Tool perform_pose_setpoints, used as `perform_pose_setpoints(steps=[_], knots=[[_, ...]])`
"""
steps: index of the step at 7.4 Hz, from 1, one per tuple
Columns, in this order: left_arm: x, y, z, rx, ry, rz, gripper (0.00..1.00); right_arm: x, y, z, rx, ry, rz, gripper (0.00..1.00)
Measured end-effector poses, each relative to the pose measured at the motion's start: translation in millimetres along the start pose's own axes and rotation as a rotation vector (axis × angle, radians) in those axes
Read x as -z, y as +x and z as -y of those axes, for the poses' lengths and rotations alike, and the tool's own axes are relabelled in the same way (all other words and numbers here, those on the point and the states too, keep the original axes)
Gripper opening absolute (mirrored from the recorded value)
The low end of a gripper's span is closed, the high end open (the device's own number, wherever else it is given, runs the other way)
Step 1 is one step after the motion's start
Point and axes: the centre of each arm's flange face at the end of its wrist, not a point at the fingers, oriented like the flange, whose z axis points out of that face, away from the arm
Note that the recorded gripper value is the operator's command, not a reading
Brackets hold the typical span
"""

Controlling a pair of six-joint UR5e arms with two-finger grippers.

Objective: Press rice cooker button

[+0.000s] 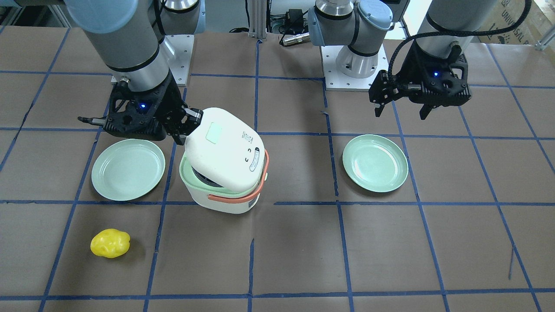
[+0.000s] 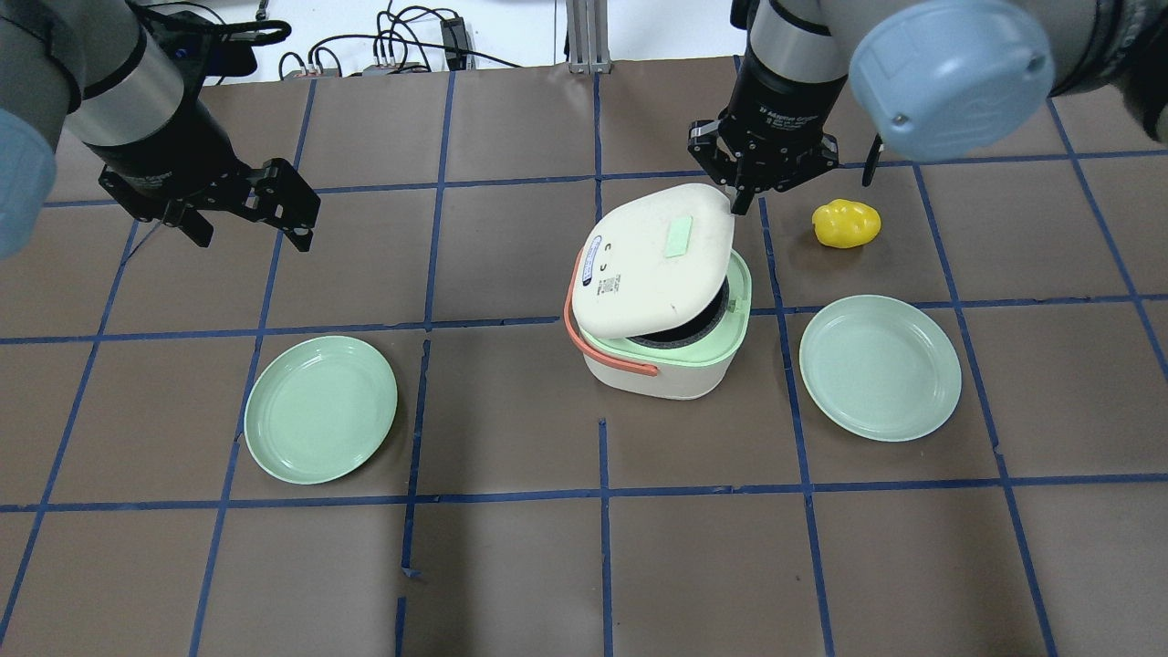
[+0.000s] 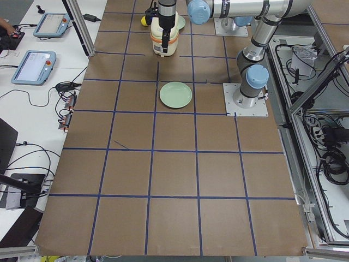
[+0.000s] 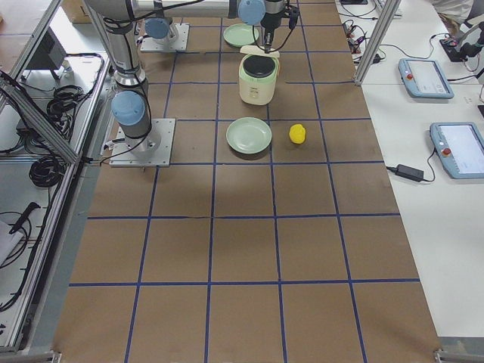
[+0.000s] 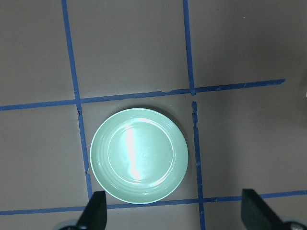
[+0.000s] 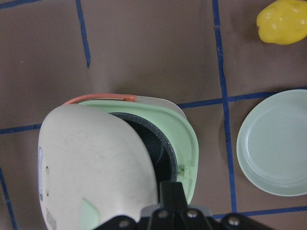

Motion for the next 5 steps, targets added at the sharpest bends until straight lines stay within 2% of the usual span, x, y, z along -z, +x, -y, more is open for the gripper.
perform_pose_setpoints(steps=[1, 2, 3, 5], knots=[[0, 0, 0, 0.0, 0.0, 0.0, 1.0, 17, 19, 3, 0.004, -0.029, -0.014, 0.54], [0, 0, 0, 0.0, 0.0, 0.0, 1.0, 33, 36, 2, 0.022, -0.047, -0.026, 0.83], [0, 0, 0, 0.0, 0.0, 0.001, 1.0, 46, 48, -3, 0.068, -0.045, -0.053, 0.91], [0, 0, 0, 0.0, 0.0, 0.001, 1.0, 56, 61, -9, 0.179, -0.049, -0.101, 0.93]])
